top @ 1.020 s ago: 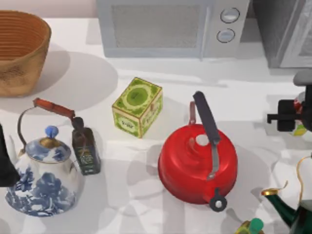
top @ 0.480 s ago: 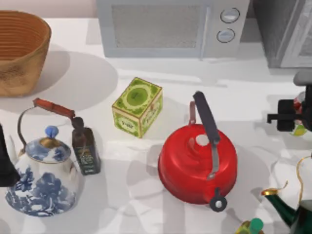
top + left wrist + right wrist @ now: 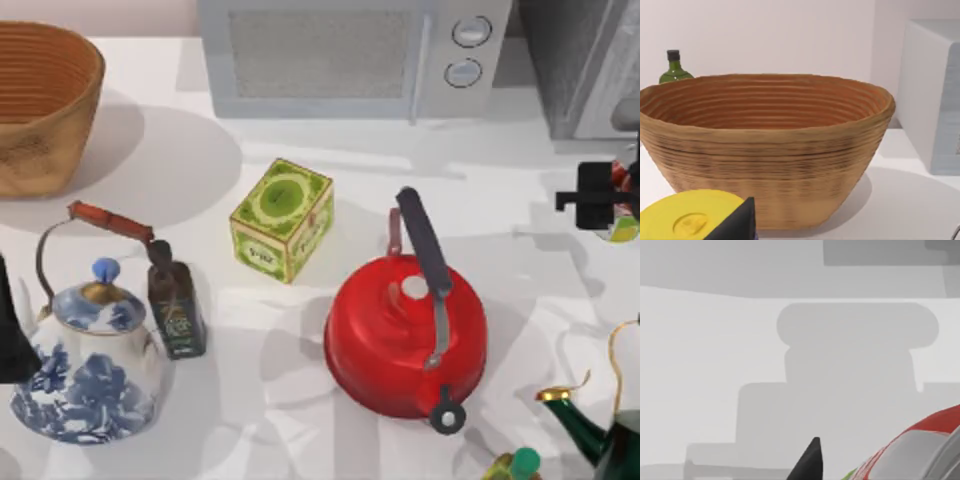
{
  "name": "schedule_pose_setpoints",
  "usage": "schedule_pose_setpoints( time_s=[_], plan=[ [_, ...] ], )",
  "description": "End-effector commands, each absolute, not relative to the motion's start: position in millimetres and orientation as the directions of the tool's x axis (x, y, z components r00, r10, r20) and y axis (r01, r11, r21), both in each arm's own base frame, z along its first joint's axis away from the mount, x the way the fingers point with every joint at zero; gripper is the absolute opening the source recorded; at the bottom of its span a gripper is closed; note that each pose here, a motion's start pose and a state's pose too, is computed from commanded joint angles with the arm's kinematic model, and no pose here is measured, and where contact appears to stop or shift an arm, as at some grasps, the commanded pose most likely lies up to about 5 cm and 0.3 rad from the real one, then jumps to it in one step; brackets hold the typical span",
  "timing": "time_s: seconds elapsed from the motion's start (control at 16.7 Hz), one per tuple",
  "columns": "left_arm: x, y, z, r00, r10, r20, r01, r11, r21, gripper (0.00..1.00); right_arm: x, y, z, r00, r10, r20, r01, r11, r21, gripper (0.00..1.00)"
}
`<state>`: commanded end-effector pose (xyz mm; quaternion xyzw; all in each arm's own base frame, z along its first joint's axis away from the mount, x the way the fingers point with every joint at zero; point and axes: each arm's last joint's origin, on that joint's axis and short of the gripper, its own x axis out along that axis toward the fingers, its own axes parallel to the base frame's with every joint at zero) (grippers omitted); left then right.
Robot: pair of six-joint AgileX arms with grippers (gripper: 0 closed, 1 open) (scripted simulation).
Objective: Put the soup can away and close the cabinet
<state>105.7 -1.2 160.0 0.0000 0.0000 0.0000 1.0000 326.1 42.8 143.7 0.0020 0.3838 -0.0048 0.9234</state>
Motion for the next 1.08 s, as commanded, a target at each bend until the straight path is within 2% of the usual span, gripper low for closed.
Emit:
schedule_pose_setpoints(
  time_s=[0.24,0.48,0.9,1.08],
  plan=[
    [106,-1,160,1.0,0.0,0.0,0.0,1.0,0.0,1.0,323,42,198,0.68,-0.011,-0.733,0.011,1.0,-0.005,0.0],
    [106,-1,160,1.0,0.0,0.0,0.0,1.0,0.0,1.0,314,41,242,0.698,-0.008,-0.716,0.011,1.0,-0.001,0.0],
    [106,-1,160,1.0,0.0,0.0,0.0,1.0,0.0,1.0,310,41,245,0.699,-0.006,-0.715,0.008,1.0,0.0,0.0],
    [106,-1,160,1.0,0.0,0.0,0.0,1.0,0.0,1.0,292,36,246,0.719,-0.002,-0.695,0.004,1.0,0.001,0.0]
  ],
)
